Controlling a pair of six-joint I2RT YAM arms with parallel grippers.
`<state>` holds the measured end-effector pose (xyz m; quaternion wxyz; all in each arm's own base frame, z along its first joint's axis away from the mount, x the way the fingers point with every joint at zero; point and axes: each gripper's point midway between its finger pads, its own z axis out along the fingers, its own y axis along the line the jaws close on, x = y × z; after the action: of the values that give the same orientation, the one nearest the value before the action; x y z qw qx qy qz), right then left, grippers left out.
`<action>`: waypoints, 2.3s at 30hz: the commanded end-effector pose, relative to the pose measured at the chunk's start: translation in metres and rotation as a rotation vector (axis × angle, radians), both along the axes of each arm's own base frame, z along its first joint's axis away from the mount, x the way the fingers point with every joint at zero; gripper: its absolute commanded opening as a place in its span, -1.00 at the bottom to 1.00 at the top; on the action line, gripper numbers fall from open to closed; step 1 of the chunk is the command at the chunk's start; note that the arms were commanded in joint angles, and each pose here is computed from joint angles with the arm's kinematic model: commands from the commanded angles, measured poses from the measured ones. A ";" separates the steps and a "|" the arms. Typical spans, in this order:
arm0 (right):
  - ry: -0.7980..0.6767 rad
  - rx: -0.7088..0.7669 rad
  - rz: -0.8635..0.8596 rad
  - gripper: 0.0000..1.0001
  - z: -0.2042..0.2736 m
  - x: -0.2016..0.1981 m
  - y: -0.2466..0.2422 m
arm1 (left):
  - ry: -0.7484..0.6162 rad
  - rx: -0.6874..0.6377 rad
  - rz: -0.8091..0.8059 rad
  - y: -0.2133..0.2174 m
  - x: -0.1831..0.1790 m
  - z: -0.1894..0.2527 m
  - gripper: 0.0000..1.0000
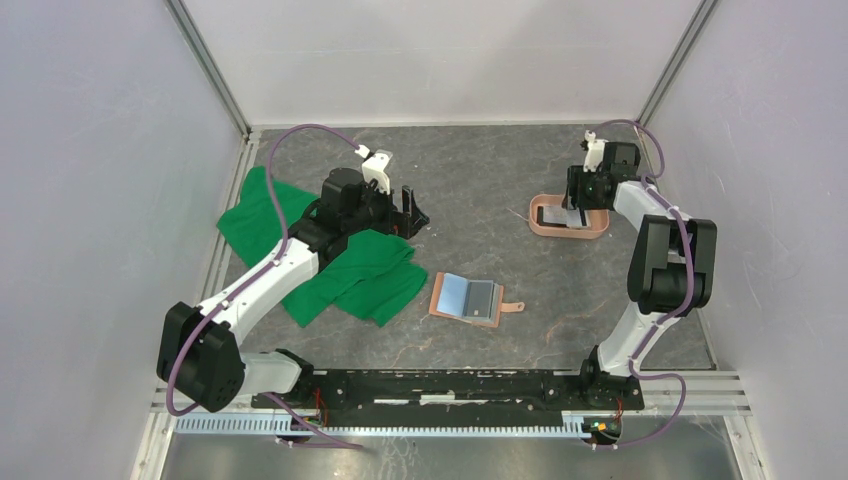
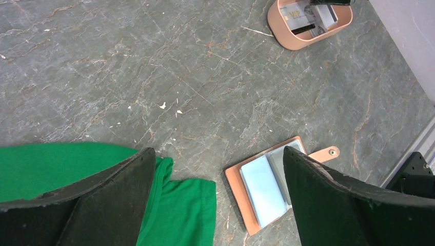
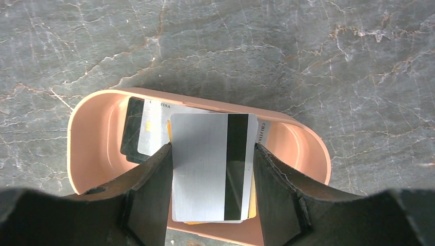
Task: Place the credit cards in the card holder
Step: Pick up the credit card from the storage box.
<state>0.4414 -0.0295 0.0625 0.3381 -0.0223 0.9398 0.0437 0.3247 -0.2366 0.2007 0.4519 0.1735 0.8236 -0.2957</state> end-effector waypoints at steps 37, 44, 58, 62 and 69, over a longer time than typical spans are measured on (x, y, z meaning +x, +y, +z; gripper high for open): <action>-0.165 0.559 0.124 0.05 0.041 0.007 0.056 | 0.225 -0.551 -0.372 -0.241 0.017 -0.019 0.38; -0.163 0.614 0.126 0.04 0.042 0.007 0.060 | 0.252 -0.597 -0.382 -0.276 0.045 -0.037 0.26; -0.147 0.688 0.114 0.03 0.042 0.004 0.060 | 0.280 -0.631 -0.412 -0.310 0.060 -0.059 0.20; -0.146 0.707 0.113 0.03 0.043 0.003 0.060 | 0.292 -0.641 -0.413 -0.313 0.062 -0.063 0.20; -0.137 0.732 0.115 0.03 0.042 0.002 0.062 | 0.296 -0.649 -0.415 -0.318 0.065 -0.065 0.14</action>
<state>0.4407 0.0305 0.1019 0.3777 0.0506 0.8438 0.3778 0.3893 -0.5466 0.1138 0.2861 0.1360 0.7156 -0.6226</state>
